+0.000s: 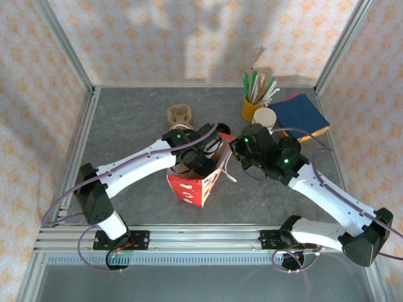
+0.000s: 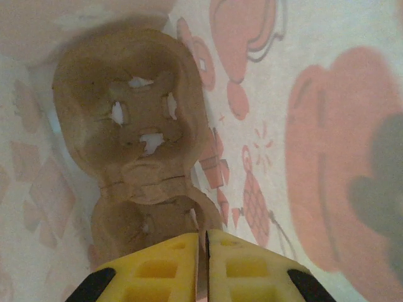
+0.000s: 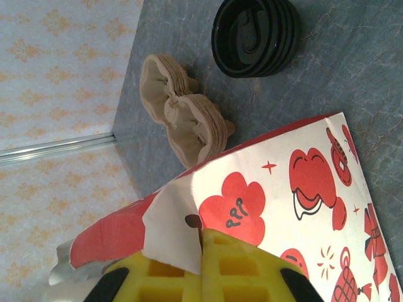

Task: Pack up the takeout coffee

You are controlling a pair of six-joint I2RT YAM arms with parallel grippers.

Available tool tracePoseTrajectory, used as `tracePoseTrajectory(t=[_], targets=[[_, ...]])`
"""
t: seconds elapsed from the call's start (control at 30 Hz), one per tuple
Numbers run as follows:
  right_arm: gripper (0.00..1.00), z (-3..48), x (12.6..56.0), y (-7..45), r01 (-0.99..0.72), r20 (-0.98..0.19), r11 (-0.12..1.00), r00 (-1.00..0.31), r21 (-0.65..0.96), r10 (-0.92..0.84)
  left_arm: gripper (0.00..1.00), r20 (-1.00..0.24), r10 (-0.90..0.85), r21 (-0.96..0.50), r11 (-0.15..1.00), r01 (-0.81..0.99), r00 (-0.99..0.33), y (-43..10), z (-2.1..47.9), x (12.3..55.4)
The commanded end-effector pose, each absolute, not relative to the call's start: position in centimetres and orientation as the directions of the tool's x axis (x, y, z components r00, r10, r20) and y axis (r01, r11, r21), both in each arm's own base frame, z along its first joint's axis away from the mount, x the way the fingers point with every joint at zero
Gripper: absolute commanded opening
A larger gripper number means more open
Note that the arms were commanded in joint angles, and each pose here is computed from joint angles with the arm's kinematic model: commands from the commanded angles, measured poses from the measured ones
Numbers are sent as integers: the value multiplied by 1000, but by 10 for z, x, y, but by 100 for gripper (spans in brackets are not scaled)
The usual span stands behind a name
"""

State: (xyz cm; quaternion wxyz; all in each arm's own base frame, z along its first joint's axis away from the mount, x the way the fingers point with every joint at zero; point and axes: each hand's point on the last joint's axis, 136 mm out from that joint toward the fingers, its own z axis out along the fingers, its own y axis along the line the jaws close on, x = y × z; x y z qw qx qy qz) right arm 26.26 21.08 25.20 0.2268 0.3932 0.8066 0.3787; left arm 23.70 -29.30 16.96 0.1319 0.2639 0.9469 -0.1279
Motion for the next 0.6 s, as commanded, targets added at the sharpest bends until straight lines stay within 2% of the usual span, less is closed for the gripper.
tracePoseTrajectory(t=[0.0, 0.57], targets=[[0, 264, 264, 206, 439, -71, 377, -571, 815, 818, 15, -304, 471, -203, 817, 540, -828, -295, 159, 239], [0, 268, 262, 215, 426, -35, 353, -596, 833, 802, 12, -195, 526, -228, 797, 560, -828, -295, 105, 226]])
